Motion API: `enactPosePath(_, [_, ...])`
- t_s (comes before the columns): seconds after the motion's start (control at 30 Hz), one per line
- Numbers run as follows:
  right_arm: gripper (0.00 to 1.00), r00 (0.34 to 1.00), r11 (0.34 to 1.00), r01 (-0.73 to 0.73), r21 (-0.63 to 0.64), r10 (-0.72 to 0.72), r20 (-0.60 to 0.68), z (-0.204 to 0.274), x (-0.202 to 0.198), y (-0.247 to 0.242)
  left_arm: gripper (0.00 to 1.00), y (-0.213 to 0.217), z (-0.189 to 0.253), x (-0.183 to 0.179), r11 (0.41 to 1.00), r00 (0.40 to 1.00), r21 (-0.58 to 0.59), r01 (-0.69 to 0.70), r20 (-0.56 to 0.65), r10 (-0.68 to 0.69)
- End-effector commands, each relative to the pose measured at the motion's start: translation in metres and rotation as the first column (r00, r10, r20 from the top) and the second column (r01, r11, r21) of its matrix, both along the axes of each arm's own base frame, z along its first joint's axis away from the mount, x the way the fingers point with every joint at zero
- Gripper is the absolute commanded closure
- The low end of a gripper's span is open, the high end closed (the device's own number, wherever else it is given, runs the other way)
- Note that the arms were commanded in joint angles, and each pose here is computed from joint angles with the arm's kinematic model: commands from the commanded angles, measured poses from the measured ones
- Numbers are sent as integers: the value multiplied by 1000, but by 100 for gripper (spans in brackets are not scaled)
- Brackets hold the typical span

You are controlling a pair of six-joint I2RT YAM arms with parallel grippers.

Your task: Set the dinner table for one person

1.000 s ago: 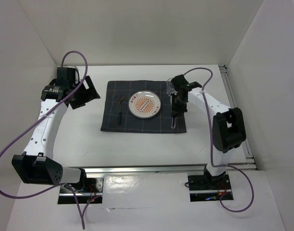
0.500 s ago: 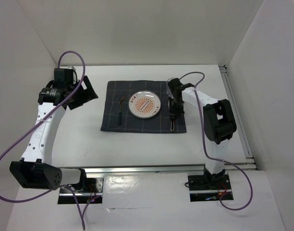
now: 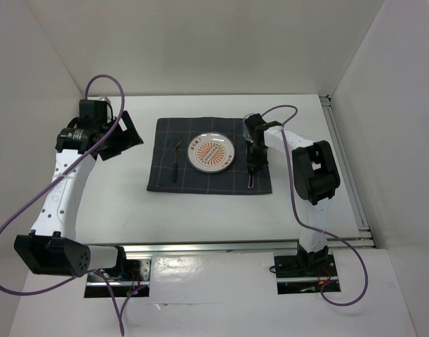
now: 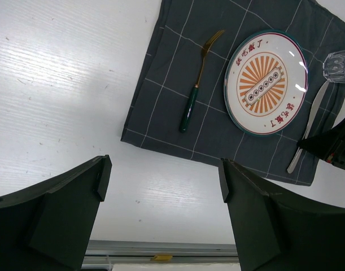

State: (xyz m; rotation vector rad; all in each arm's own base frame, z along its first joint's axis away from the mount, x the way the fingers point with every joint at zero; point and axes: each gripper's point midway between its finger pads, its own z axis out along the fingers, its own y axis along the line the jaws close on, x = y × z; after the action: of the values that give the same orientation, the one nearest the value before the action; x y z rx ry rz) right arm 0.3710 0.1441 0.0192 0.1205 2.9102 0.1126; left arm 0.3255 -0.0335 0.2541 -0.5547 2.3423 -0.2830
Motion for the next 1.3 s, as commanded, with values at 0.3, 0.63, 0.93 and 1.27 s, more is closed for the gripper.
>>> enactPosePath(0.3, [87,993,999,39,12,-40,112,15,38,0,4,-4,8,6,1000,999,-4,27,22,-27])
enactPosePath(0.63, [9,986,997,24,69,-35,160,57,31,14,4,-4,3,8,999,999,3,34,13,-34])
enactPosePath(0.93, [0,924,961,278,13,-270,271,146,11,-59,5,-5,15,19,999,998,13,52,40,-52])
enactPosePath(1.27, [0,797,869,493,29,-465,385,185,-32,-140,5,-6,31,30,997,994,20,74,78,-75])
